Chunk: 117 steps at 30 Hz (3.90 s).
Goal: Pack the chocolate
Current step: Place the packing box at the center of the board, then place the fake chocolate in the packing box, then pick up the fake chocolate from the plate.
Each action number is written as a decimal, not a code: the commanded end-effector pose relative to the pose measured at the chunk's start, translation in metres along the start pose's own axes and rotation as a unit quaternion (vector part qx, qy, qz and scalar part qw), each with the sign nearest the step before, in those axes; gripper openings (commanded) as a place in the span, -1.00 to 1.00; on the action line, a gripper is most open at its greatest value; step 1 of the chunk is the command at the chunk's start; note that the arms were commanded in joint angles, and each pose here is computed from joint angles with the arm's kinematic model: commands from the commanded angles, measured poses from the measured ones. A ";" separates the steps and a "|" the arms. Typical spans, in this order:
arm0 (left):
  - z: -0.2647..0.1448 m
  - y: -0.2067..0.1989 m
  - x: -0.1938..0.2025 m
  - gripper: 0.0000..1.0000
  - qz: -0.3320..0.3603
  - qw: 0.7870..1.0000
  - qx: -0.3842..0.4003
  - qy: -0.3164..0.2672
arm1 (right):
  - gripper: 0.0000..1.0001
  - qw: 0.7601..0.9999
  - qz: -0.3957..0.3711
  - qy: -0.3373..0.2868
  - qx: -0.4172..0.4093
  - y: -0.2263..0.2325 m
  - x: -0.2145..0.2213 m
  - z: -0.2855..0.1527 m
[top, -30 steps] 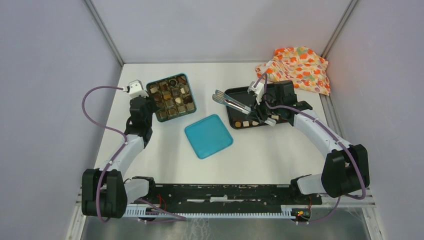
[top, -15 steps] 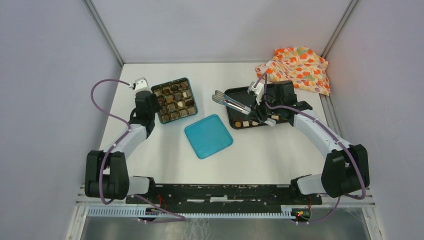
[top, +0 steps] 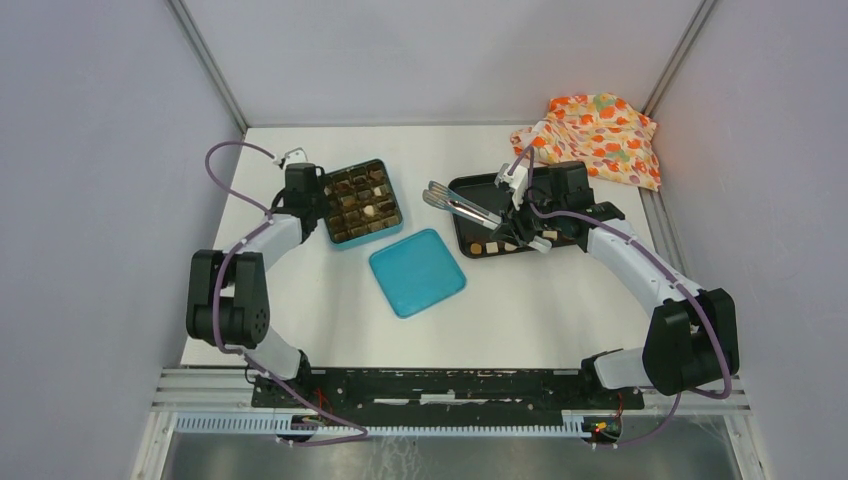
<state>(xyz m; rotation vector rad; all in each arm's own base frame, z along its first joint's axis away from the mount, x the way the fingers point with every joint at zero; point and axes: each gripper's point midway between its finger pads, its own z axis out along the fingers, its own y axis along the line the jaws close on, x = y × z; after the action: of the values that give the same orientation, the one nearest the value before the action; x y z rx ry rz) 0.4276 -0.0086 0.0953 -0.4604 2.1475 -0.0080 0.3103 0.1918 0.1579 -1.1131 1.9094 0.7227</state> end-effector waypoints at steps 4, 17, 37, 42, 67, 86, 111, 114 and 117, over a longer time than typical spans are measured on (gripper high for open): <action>0.010 -0.031 -0.020 -0.94 -0.038 0.998 0.045 -0.002 | -0.69 0.999 -0.025 -0.021 -0.017 0.006 -0.013 0.006; -0.002 -0.025 -0.023 -0.17 -0.034 0.999 0.031 0.008 | -0.69 0.995 -0.086 0.026 -0.050 0.032 -0.041 0.059; -0.164 0.004 -0.069 0.84 0.081 0.983 0.084 -0.139 | -0.66 0.987 -0.121 0.084 -0.068 0.043 -0.075 0.147; -0.180 0.006 -0.070 0.88 0.077 0.978 0.095 -0.170 | -0.64 0.986 -0.123 0.094 -0.061 0.037 -0.077 0.161; -0.178 -0.007 -0.065 0.88 0.087 0.976 0.123 -0.155 | -0.21 0.984 -0.119 0.121 -0.047 0.021 -0.067 0.184; -0.180 -0.011 -0.063 0.90 0.091 0.975 0.132 -0.153 | -0.14 0.986 -0.135 0.085 -0.049 0.032 -0.096 0.154; -0.182 -0.022 -0.057 1.00 0.107 0.971 0.160 -0.143 | -0.15 0.998 -0.065 0.015 0.022 -0.017 -0.037 -0.005; -0.184 -0.024 -0.057 1.00 0.108 0.970 0.164 -0.142 | -0.14 0.998 -0.040 0.016 0.045 -0.026 -0.013 -0.028; -0.185 -0.027 -0.056 1.00 0.109 0.969 0.171 -0.142 | -0.14 0.998 -0.018 0.015 0.065 -0.033 0.006 -0.050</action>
<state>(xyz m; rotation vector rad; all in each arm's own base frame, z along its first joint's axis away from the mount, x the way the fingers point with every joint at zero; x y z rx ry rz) 0.3179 -0.0404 0.2409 -0.0935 1.8860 -0.1753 0.3278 0.1530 0.1630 -1.1051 1.9983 0.5466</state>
